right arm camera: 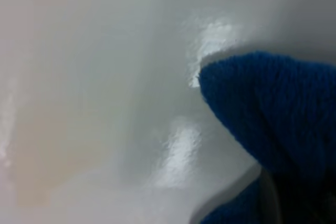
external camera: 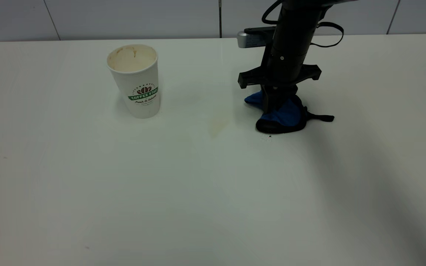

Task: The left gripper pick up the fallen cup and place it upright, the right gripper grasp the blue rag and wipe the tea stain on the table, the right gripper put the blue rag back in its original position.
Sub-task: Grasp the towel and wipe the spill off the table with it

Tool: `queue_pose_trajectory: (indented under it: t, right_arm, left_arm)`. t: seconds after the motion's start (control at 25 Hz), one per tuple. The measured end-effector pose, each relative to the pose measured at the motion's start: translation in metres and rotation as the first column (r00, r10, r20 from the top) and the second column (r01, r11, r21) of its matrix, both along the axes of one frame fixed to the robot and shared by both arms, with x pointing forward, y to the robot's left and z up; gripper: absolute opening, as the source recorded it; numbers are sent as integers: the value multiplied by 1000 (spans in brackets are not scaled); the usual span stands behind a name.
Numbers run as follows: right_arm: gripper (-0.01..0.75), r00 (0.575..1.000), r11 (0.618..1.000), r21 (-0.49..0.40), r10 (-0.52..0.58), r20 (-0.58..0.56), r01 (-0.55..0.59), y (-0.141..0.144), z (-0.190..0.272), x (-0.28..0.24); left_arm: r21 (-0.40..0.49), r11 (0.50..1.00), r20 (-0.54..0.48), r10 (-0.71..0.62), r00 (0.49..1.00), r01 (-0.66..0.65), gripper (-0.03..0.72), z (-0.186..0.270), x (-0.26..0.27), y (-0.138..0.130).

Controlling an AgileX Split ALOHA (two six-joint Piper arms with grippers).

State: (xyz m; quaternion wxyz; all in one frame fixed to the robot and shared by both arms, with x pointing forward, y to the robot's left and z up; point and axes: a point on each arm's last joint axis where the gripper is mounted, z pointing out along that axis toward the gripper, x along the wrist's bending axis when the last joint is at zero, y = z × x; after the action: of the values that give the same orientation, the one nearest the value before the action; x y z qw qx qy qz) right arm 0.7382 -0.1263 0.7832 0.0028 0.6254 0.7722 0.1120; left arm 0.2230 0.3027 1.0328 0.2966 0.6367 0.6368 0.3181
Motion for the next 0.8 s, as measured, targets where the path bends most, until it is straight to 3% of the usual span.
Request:
queue_pose_trajectory:
  t: [0.2, 0.44, 0.6, 0.8]
  right_arm:
    - [67, 995, 994, 40, 99, -11, -98, 57, 0, -23]
    - [67, 976, 976, 85, 194, 95, -202, 121, 1, -47]
    - [67, 969, 976, 93, 182, 165, -199, 122, 2, -41]
    - [67, 972, 988, 40, 137, 192, -147, 80, 2, -16]
  left_arm:
    - [0, 1000, 0, 0, 1000, 0, 564, 0, 0, 0]
    - [0, 1000, 0, 0, 1000, 0, 564, 0, 0, 0]
    - [0, 1000, 0, 0, 1000, 0, 564, 0, 0, 0]
    - [0, 1000, 0, 0, 1000, 0, 564, 0, 0, 0]
